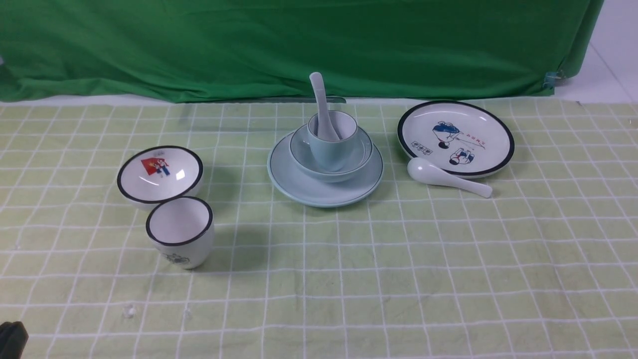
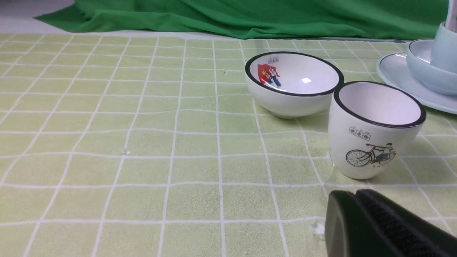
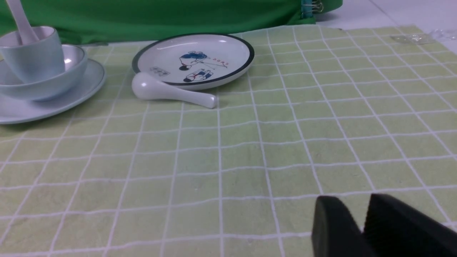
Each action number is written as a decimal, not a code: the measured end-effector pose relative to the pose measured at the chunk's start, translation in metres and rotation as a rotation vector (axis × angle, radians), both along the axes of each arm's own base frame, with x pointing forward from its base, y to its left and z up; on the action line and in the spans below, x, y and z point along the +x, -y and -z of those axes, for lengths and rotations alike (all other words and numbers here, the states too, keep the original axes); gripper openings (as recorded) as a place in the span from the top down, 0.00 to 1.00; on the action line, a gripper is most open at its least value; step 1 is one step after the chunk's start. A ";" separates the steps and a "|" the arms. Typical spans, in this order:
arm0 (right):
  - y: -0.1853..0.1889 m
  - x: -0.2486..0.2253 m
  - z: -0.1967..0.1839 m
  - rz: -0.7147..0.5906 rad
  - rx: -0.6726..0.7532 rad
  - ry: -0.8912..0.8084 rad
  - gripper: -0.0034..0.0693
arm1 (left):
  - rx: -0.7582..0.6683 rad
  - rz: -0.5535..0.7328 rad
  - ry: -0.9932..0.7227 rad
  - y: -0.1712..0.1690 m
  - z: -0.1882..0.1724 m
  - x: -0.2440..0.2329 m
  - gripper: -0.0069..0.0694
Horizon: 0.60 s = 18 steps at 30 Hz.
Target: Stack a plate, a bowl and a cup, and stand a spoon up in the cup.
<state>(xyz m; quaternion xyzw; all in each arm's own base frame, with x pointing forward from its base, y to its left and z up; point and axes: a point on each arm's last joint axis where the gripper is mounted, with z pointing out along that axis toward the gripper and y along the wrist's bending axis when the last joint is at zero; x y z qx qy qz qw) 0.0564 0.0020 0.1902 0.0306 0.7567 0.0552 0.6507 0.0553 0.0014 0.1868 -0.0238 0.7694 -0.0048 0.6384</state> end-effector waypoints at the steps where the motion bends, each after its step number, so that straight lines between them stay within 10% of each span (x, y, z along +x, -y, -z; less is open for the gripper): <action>1: 0.000 0.000 0.000 0.000 0.000 0.000 0.70 | 0.005 0.001 0.000 0.000 0.000 0.000 0.94; 18: 0.000 0.000 0.000 0.000 0.000 0.000 0.65 | 0.028 0.005 0.000 0.000 0.000 0.000 0.92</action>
